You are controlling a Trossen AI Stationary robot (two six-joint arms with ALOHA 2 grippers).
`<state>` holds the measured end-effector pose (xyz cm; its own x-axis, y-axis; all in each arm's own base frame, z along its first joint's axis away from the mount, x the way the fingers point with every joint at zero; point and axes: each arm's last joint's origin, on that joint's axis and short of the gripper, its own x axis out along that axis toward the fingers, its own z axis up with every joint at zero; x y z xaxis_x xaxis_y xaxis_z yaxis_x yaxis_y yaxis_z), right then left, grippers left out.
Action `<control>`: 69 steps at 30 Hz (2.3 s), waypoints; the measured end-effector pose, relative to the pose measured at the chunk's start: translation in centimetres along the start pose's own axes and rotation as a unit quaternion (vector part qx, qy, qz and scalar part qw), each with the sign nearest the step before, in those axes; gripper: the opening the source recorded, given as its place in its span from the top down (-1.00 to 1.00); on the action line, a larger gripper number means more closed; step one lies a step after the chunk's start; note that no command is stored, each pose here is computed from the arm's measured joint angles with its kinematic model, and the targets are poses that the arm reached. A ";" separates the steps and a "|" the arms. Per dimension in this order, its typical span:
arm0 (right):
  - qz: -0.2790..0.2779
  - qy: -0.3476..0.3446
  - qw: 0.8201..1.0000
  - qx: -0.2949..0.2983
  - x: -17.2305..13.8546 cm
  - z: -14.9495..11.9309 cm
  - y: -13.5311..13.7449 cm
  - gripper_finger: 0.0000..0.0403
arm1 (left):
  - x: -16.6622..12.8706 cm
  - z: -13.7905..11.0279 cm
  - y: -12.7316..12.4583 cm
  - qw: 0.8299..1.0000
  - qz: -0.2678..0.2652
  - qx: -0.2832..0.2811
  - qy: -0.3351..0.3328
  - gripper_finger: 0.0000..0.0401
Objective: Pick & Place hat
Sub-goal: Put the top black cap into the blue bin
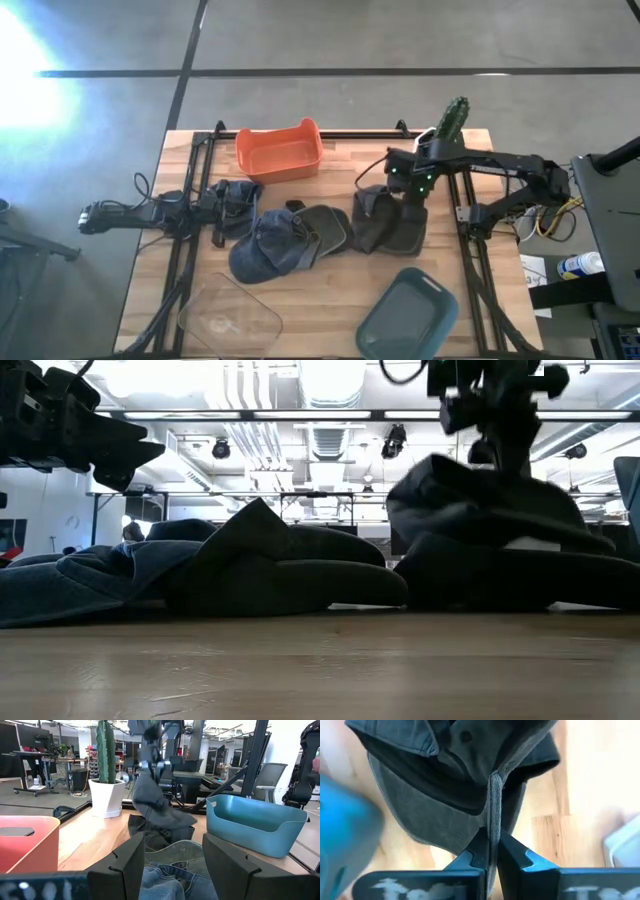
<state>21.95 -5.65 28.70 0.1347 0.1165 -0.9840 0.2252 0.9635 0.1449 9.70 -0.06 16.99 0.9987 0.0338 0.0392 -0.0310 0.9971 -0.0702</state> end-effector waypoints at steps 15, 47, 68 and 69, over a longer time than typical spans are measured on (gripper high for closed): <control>-0.007 -0.030 0.999 -0.032 -6.8 -1.5 2.6 0.93 | 0.0 0.0 0.0 1.000 0.000 0.000 0.000 0.04; 0.047 0.039 0.930 -0.362 2.7 -3.4 19.4 0.91 | 0.0 0.0 0.0 1.000 0.000 0.000 0.000 0.04; -0.008 -0.071 0.963 -0.261 -4.2 -0.1 17.2 0.91 | 0.0 0.0 0.0 1.000 0.000 0.000 0.001 0.04; 0.000 -0.081 0.963 -0.257 -4.6 0.1 17.2 0.91 | 0.0 0.0 0.0 1.000 0.000 0.000 0.000 0.04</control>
<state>25.33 10.37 35.75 0.2931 0.1172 -0.9489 -0.2774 0.9602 0.0330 9.70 -0.06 16.98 0.9987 0.0343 0.0383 -0.0315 0.9970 -0.0702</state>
